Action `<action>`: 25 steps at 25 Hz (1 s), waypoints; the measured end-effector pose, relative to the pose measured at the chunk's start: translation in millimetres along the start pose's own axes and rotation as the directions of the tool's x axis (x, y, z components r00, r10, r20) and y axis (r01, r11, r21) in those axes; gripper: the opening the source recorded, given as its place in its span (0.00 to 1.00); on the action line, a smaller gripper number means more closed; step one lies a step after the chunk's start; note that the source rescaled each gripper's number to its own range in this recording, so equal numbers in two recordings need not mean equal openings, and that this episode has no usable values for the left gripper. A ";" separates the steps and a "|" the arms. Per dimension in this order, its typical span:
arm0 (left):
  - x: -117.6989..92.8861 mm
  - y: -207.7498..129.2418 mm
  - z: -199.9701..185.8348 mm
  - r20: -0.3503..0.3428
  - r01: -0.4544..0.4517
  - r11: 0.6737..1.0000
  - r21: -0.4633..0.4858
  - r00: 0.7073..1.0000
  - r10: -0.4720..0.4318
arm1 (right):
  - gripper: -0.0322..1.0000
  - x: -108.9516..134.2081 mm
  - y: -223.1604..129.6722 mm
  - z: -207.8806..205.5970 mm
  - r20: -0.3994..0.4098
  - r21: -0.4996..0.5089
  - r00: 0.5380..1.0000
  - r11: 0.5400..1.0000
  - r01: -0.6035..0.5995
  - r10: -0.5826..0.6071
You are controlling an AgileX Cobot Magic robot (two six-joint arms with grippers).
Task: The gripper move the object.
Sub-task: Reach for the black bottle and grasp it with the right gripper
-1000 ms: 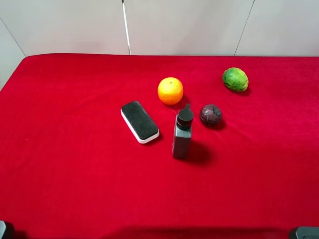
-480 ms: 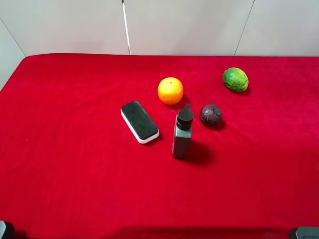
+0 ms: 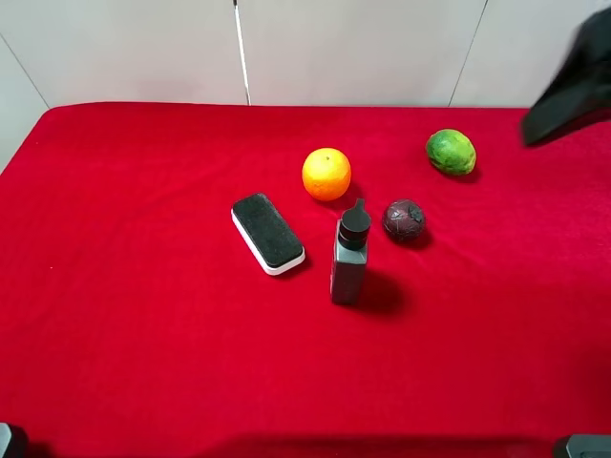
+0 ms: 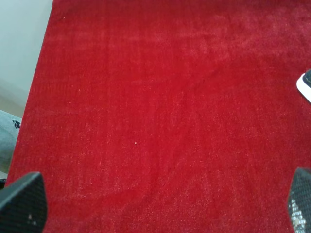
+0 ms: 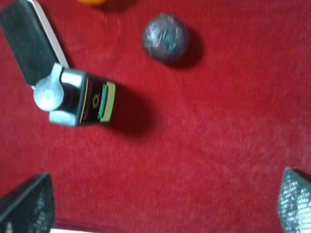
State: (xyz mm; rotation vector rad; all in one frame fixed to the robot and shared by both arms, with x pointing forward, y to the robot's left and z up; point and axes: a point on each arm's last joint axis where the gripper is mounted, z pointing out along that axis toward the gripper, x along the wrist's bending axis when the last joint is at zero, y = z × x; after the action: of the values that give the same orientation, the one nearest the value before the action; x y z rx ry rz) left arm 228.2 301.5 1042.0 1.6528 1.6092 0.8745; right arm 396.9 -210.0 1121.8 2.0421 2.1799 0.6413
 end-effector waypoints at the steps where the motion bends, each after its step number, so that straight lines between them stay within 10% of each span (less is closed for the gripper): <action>1: 0.0 0.0 0.0 0.000 0.000 1.000 0.000 1.000 0.000 | 1.00 4.8 0.9 4.8 0.013 0.014 1.000 1.000 -0.005 0.005; 25: 0.0 0.0 0.0 0.000 0.000 1.000 0.000 1.000 0.000 | 1.00 126.3 34.4 90.5 0.131 0.146 0.991 0.989 -0.007 -0.012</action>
State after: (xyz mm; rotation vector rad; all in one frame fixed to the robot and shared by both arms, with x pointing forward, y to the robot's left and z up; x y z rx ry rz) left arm 228.2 301.5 1042.0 1.6528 1.6092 0.8745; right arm 446.7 -65.0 1079.4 2.0842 2.2127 0.3443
